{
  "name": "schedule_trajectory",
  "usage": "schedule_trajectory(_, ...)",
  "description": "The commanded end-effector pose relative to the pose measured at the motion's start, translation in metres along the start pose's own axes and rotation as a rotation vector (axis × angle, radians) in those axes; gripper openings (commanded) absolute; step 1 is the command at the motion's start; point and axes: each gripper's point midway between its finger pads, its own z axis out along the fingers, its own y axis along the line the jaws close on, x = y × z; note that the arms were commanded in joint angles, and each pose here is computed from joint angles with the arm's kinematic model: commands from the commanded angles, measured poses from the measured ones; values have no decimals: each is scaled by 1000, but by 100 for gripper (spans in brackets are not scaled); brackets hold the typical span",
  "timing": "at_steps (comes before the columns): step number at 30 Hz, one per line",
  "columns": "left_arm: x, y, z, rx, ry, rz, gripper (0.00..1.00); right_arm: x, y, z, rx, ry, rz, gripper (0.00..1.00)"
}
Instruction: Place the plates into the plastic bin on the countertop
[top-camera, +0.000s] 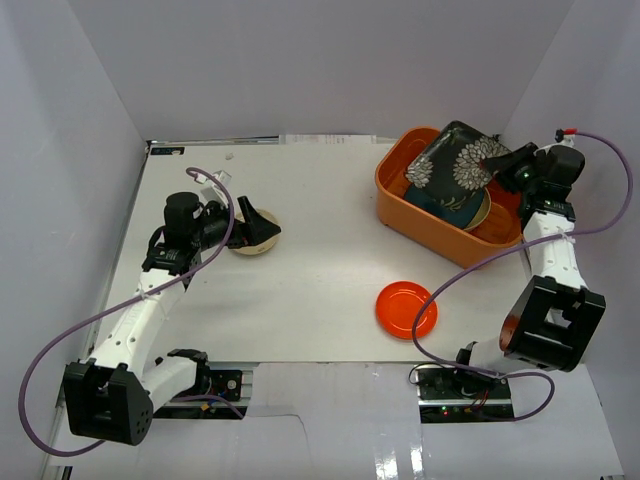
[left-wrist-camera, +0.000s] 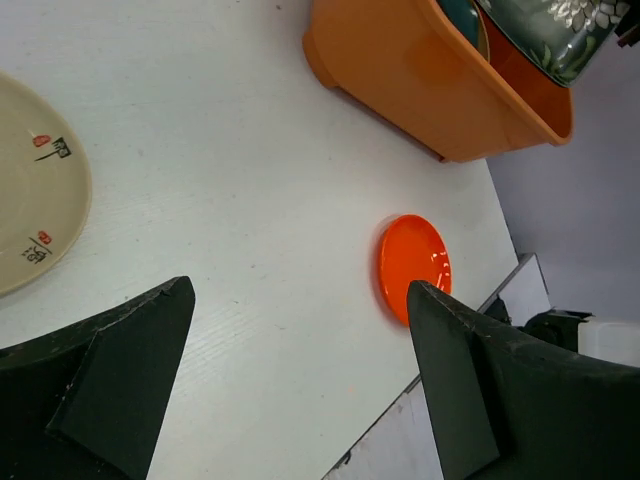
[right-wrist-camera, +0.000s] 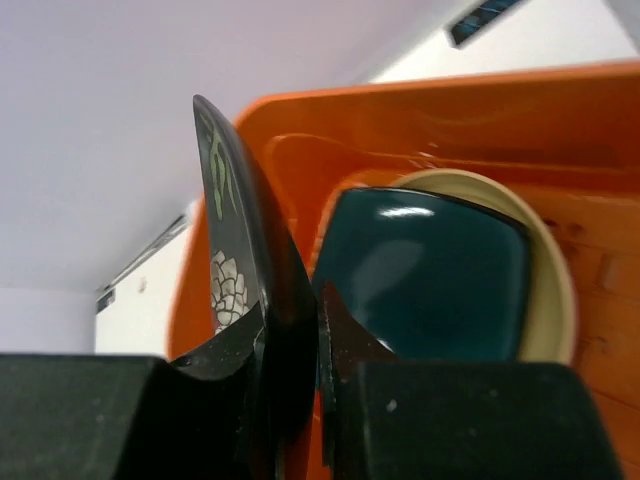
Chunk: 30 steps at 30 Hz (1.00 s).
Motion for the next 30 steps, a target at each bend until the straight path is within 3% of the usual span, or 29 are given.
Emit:
schedule_trajectory(1, -12, 6, -5, -69, -28, 59, 98, -27, 21, -11, -69, -98, -11, 8)
schedule_trajectory(5, -14, 19, -2, -135, -48, 42, 98, -29, -13, 1, 13, -93, 1, 8)
schedule_trajectory(10, -21, 37, -7, -248, -106, 11, 98, 2, -41, 12, 46, -26, 24, 8)
schedule_trajectory(18, -24, 57, -7, -341, -159, -42, 98, 22, -84, 11, 197, -40, 13, 27)
schedule_trajectory(21, -18, 76, -8, -415, -173, -91, 98, 19, -86, 8, 235, -79, 9, 46)
schedule_trajectory(22, -16, 81, -8, -433, -178, -118, 98, 15, -88, 7, 259, -102, -1, 58)
schedule_trajectory(25, -8, 101, -8, -506, -181, -196, 98, 6, -78, 5, 293, -130, -59, 80)
schedule_trajectory(30, 3, 127, -9, -615, -213, -297, 98, -7, -73, -12, 398, -197, -126, 98)
